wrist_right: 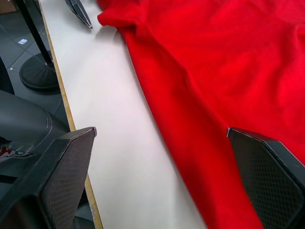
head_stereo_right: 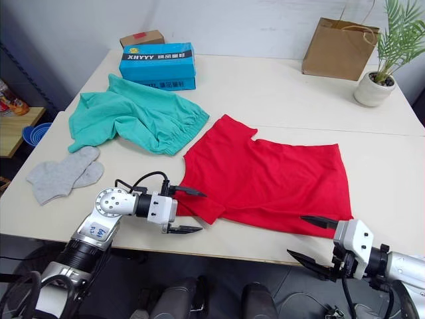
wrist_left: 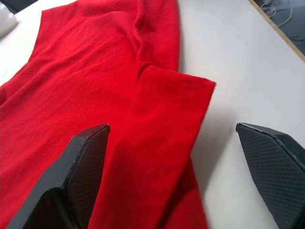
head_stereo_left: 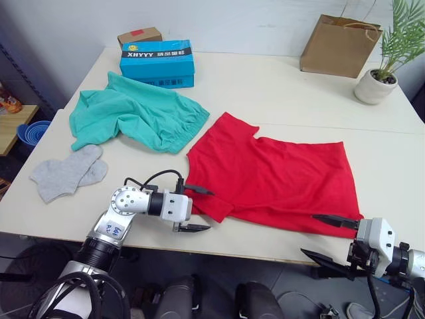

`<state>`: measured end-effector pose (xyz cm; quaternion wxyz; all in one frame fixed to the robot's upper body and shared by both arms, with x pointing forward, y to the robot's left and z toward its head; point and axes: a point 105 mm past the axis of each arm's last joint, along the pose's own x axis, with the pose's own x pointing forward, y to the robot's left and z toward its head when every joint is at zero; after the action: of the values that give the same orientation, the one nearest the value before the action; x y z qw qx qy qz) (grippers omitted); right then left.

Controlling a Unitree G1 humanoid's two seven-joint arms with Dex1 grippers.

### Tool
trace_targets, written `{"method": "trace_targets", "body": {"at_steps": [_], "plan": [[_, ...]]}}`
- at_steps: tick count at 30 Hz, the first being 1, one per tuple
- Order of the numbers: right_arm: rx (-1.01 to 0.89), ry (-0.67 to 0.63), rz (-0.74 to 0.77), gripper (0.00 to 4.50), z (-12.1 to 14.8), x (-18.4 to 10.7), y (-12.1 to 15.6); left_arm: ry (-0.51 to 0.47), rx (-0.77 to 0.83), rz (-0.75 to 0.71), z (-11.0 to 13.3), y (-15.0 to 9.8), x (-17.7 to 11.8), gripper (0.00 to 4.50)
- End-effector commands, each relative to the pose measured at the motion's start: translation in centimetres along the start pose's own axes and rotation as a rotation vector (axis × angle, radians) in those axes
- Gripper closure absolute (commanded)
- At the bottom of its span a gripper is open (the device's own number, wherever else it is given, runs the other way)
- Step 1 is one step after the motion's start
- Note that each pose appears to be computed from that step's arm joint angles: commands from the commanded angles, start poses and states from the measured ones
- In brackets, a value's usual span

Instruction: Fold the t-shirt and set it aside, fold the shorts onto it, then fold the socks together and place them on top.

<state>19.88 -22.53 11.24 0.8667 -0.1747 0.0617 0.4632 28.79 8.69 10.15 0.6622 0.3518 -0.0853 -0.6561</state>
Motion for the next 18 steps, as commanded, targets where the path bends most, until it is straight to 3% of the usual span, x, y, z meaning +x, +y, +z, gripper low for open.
{"method": "trace_targets", "body": {"at_steps": [1, 11, 18], "plan": [[-0.028, -0.016, 0.000, 0.00, 0.9, -0.1, 0.1, -0.025, 0.017, 0.025, 0.5, 0.6, 0.2, 1.19], [-0.008, -0.019, -0.052, 0.00, 1.0, -0.5, 0.1, -0.131, -0.110, 0.069, 1.5, 1.4, 0.0, 4.45], [0.018, -0.024, -0.059, 0.00, 1.2, -0.6, 0.3, -0.223, -0.294, 0.084, 2.5, 2.5, -0.9, 4.48]]}}
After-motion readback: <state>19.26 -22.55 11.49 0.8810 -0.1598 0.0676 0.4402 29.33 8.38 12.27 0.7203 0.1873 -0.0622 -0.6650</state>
